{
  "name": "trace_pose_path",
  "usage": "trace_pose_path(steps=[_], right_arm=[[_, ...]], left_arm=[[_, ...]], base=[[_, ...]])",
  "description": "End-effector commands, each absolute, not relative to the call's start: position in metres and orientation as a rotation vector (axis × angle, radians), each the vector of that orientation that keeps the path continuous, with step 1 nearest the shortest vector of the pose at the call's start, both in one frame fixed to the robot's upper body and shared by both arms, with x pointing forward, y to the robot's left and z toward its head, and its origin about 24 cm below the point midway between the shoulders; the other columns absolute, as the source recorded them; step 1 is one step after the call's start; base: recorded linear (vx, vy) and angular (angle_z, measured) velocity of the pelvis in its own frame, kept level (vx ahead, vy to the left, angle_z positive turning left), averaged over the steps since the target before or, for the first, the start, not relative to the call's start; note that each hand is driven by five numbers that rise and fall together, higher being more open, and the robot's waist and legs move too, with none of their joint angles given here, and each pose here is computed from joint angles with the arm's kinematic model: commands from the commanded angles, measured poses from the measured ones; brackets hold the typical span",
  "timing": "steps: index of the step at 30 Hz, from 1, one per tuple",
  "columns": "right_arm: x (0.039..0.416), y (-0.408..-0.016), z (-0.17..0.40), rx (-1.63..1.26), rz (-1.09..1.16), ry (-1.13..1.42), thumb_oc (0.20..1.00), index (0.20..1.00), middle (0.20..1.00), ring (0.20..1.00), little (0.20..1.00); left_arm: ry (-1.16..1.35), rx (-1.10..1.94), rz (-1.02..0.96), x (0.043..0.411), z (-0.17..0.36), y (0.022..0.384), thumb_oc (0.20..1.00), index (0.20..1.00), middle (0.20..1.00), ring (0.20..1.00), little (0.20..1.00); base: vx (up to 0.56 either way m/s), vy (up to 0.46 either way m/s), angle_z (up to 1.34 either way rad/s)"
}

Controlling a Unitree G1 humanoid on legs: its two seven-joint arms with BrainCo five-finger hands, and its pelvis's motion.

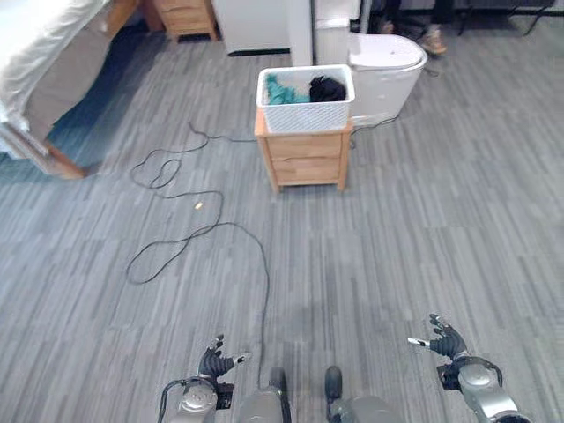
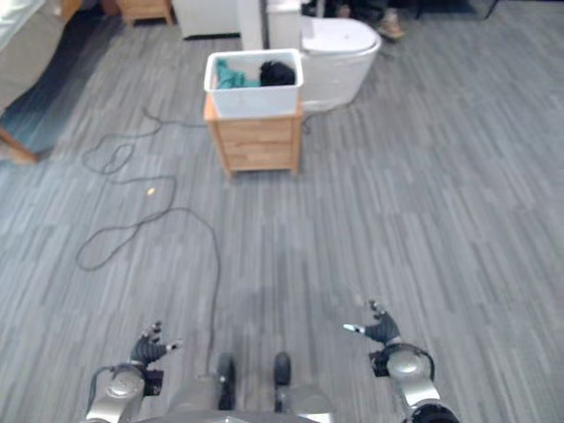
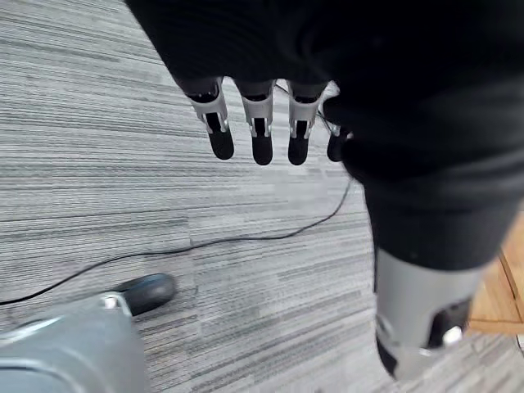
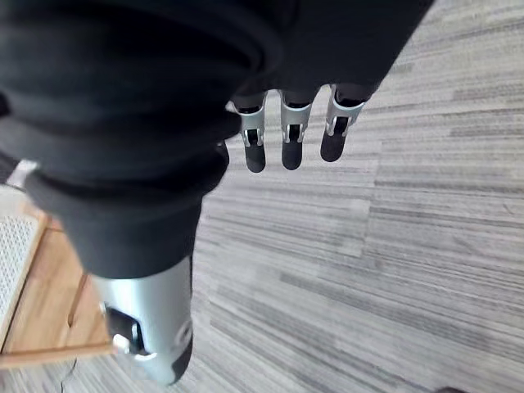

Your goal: Grab the laundry basket,head to the washer,open it,put in the laundry and shut it.

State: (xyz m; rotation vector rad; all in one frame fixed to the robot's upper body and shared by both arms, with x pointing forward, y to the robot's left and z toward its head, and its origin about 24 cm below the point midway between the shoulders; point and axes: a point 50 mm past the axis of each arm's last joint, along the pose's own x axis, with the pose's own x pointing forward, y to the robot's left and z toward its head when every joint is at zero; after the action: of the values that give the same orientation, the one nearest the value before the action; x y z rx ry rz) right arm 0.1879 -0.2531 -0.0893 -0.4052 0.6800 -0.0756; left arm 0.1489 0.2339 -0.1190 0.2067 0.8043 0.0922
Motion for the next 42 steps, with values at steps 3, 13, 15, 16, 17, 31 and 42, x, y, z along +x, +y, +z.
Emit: trace_pose_path(steps=[3, 13, 15, 16, 17, 31, 42], right_arm=[[0.181, -0.261, -0.088, -0.414, -0.112, 0.668, 1.000, 1.000, 1.000, 1.000, 1.000], [0.192, -0.242, -0.084, -0.399, -0.041, 0.613, 1.000, 1.000, 1.000, 1.000, 1.000], [0.200, -0.235, -0.080, -0.395, -0.024, 0.580, 1.000, 1.000, 1.000, 1.000, 1.000], [0.201, -0.234, -0.080, -0.401, -0.016, 0.580, 1.000, 1.000, 1.000, 1.000, 1.000], [0.201, -0.234, -0.080, -0.401, -0.016, 0.580, 1.000, 1.000, 1.000, 1.000, 1.000], [0.190, -0.254, -0.082, -0.421, -0.069, 0.622, 1.000, 1.000, 1.000, 1.000, 1.000], [0.189, -0.265, -0.077, -0.455, -0.105, 0.618, 1.000, 1.000, 1.000, 1.000, 1.000]], left_arm=[[0.779, 0.244, 0.149, 0.150, -0.112, 0.251, 1.000, 1.000, 1.000, 1.000, 1.000], [0.784, 0.261, 0.179, 0.146, -0.111, 0.261, 1.000, 1.000, 1.000, 1.000, 1.000], [0.759, 0.263, 0.189, 0.154, -0.107, 0.261, 1.000, 1.000, 1.000, 1.000, 1.000], [0.753, 0.260, 0.189, 0.155, -0.106, 0.261, 1.000, 1.000, 1.000, 1.000, 1.000], [0.752, 0.260, 0.189, 0.155, -0.106, 0.261, 1.000, 1.000, 1.000, 1.000, 1.000], [0.794, 0.237, 0.139, 0.150, -0.118, 0.241, 1.000, 1.000, 1.000, 1.000, 1.000], [0.795, 0.252, 0.134, 0.152, -0.117, 0.240, 1.000, 1.000, 1.000, 1.000, 1.000]], base=[[0.42, 0.053, -0.37], [0.41, 0.144, -0.36], [0.32, 0.135, 0.08], [0.16, 0.061, 0.03], [0.18, 0.067, -0.20], [0.38, -0.123, 0.44], [0.22, -0.062, -0.01]])
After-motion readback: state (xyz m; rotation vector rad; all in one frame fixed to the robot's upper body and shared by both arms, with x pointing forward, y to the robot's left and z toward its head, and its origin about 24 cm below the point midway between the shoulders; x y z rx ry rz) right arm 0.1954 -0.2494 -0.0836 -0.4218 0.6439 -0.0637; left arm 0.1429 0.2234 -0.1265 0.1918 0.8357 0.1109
